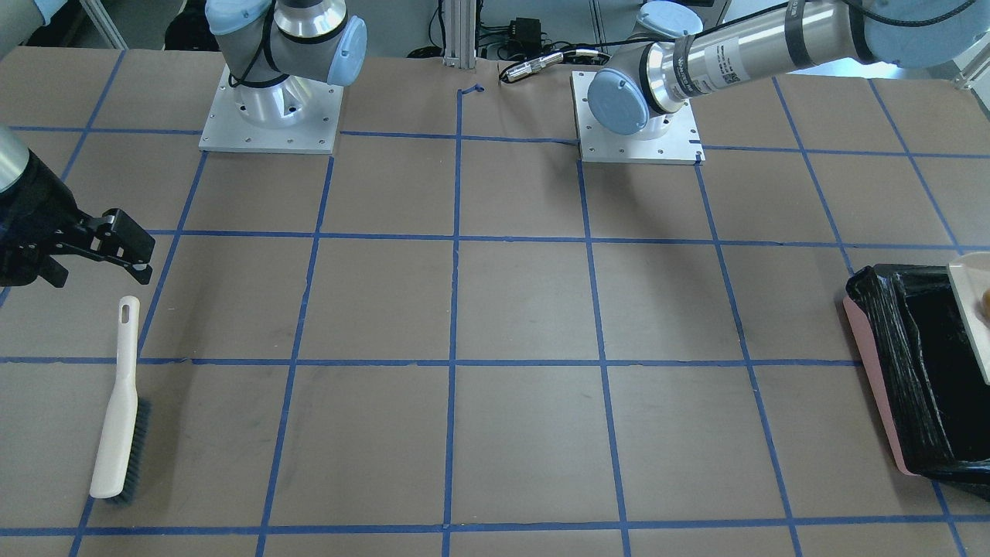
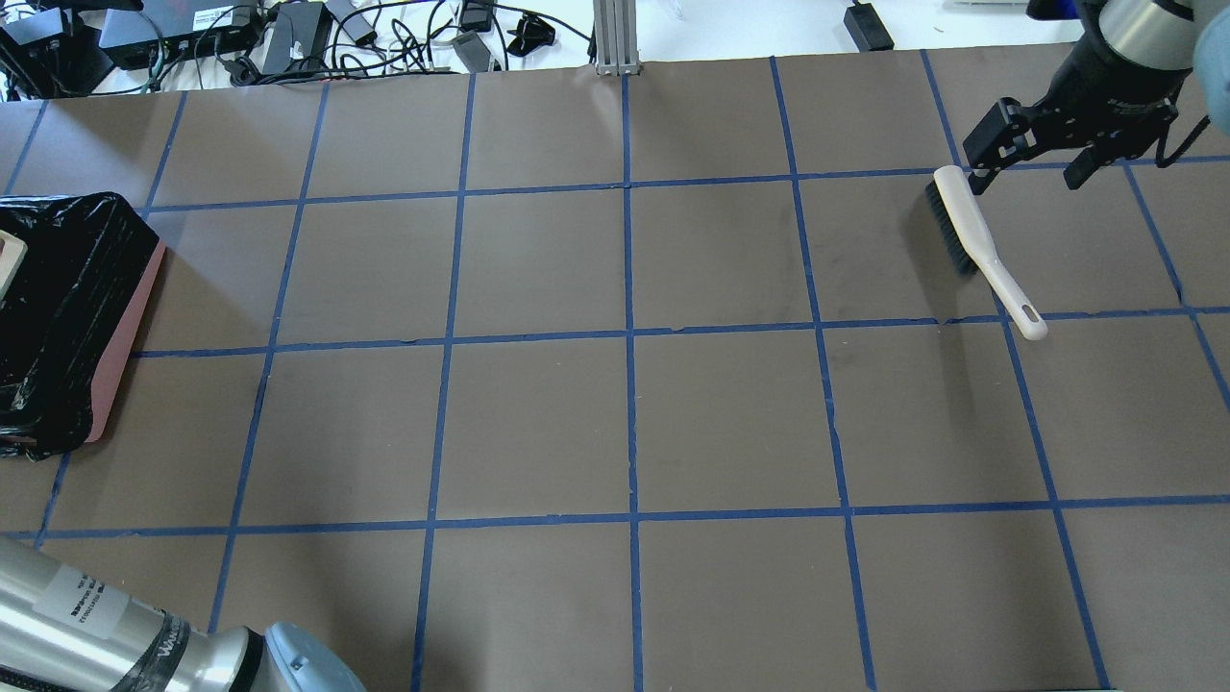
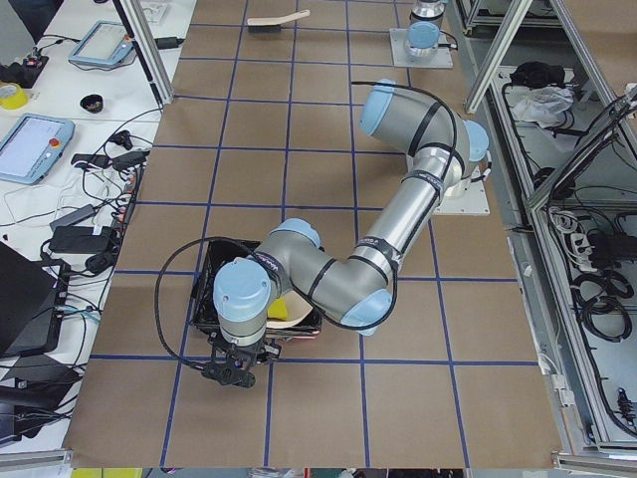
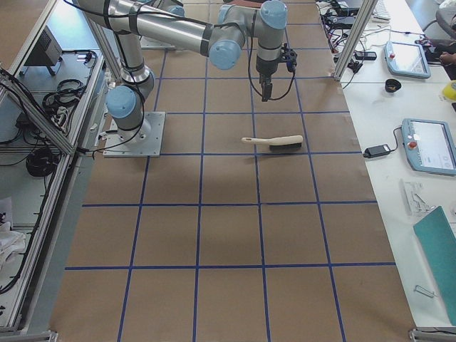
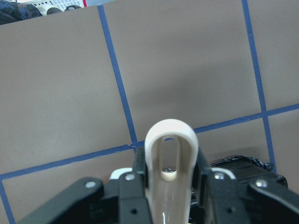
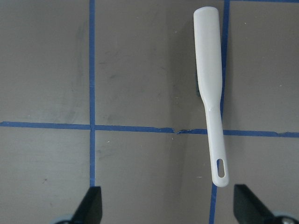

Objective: Sweep and dump trash into bin
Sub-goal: 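Hold the dustpan over the bin while the right gripper releases the brush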

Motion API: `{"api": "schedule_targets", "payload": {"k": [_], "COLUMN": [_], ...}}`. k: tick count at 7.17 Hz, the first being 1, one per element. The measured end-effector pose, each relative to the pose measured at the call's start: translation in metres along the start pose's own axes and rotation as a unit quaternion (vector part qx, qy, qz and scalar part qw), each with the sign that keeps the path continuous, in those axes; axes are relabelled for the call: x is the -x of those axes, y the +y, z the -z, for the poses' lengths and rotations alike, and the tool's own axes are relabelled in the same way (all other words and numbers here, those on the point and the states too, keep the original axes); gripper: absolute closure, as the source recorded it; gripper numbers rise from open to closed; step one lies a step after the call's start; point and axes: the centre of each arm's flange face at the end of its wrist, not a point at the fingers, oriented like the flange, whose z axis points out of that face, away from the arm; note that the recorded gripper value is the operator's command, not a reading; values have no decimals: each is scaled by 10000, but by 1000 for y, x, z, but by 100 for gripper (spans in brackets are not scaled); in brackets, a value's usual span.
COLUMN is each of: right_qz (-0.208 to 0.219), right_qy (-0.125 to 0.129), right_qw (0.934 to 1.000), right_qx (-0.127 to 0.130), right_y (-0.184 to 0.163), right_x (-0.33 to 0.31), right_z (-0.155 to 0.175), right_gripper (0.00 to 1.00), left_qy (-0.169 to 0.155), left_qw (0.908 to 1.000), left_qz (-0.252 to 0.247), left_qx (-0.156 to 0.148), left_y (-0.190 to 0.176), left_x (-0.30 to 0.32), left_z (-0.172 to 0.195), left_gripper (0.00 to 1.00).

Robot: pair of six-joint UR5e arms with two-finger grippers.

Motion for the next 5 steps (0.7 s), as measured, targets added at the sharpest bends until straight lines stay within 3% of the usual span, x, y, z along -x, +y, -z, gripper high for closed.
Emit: {"api": "schedule_targets", "payload": {"k": [2,5], "right_qz": [228,193], "right_qy": [20,-4], "right_qw": [9997,9996], "right_qx": [-101,-207], "right_y": [2,10], "right_x": [27,55], "right_z": [12,24], "right_gripper": [0,0], "left_qy": [129,285], "left_qw": [9999,9994], "left_qz": [27,14], "left_qx": [-33,-217], "left_y": [-3,-9], "left_x": [-3,-7], "left_z": [-8,-9], "left_gripper": [100,100]}}
